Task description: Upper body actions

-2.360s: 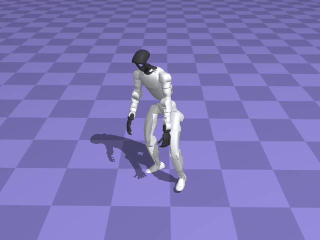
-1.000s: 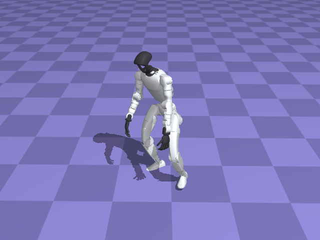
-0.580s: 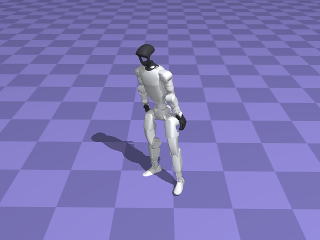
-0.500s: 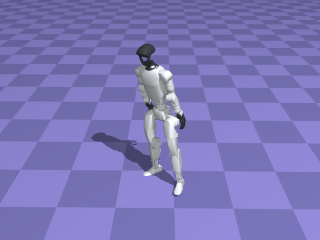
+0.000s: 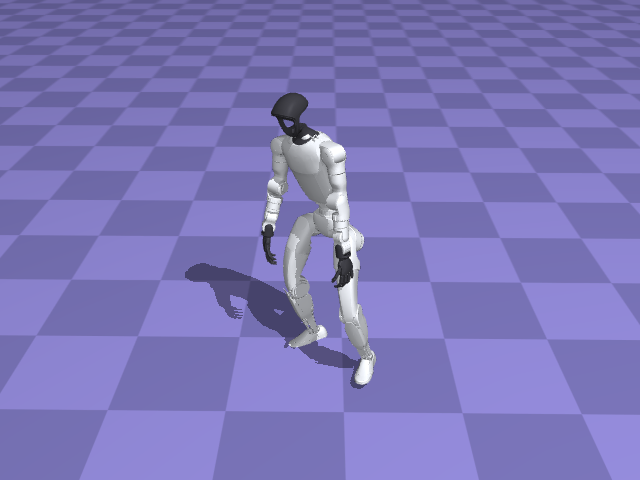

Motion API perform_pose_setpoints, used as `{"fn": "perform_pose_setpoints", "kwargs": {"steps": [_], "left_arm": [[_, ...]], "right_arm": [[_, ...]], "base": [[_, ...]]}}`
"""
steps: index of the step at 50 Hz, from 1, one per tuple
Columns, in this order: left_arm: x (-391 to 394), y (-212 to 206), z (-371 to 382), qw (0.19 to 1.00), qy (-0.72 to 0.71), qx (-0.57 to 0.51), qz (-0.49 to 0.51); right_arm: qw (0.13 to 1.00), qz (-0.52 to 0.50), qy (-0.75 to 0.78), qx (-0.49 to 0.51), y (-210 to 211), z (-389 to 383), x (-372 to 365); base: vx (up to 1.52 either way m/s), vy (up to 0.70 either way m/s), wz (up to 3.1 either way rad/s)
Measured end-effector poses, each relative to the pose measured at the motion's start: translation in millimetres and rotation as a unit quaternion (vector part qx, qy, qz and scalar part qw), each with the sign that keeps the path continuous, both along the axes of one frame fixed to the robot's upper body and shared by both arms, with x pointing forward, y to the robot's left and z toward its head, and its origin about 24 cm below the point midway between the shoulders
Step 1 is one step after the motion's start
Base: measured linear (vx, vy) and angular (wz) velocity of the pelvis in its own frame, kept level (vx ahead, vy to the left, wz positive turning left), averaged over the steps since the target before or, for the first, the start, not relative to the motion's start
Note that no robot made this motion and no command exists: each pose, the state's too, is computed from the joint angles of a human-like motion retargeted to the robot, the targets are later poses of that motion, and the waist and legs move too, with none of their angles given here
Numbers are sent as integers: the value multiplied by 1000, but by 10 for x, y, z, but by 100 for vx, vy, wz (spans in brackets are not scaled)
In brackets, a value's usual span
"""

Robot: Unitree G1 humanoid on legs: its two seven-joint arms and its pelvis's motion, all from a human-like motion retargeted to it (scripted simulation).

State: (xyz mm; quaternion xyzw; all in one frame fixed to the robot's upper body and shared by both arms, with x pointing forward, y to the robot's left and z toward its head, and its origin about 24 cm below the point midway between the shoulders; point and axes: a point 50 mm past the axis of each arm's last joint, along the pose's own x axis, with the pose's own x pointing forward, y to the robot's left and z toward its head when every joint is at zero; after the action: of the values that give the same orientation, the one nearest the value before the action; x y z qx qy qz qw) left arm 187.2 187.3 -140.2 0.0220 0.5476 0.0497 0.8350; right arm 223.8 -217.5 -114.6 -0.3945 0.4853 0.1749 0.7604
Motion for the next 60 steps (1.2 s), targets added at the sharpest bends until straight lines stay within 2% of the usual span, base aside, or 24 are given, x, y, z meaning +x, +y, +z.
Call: {"fn": "perform_pose_setpoints", "kwargs": {"steps": [5,11,20,25,31,37,40,46,51,55,60], "left_arm": [[209,68,117,1000,-19,13,-4],[44,145,46,1000,4,30,0],[-885,2,-296,992,113,-13,60],[-1489,-11,-382,977,211,-17,33],[-1807,-153,-387,963,258,3,84],[-2048,-155,-371,951,305,-1,57],[-1907,-110,-381,959,280,-2,53],[-1496,-48,-371,973,229,3,34],[-625,71,-204,992,124,36,-9],[118,272,112,995,14,90,-50],[736,522,566,989,-66,123,-57]], "right_arm": [[999,4,-50,11,57,167,271],[999,18,-29,14,109,40,97],[995,-40,90,17,44,-420,-891],[980,-56,189,-29,-72,-569,-1634],[942,-192,273,-33,-109,-577,-2293],[913,-258,315,-16,-31,-560,-2650],[923,-252,290,-8,-38,-580,-2515],[954,-177,243,-8,-85,-586,-2005],[985,-123,120,14,-110,-432,-1030],[998,-60,-2,23,-105,-75,-167],[994,7,-105,32,38,421,574]], "base": [[-10,-2,-4],[6,-5,12],[14,-8,4],[31,3,27],[-3,-2,-20],[17,3,4],[0,0,0],[-1,2,-2],[-25,10,-4],[-33,8,-32],[-24,6,-28]]}}
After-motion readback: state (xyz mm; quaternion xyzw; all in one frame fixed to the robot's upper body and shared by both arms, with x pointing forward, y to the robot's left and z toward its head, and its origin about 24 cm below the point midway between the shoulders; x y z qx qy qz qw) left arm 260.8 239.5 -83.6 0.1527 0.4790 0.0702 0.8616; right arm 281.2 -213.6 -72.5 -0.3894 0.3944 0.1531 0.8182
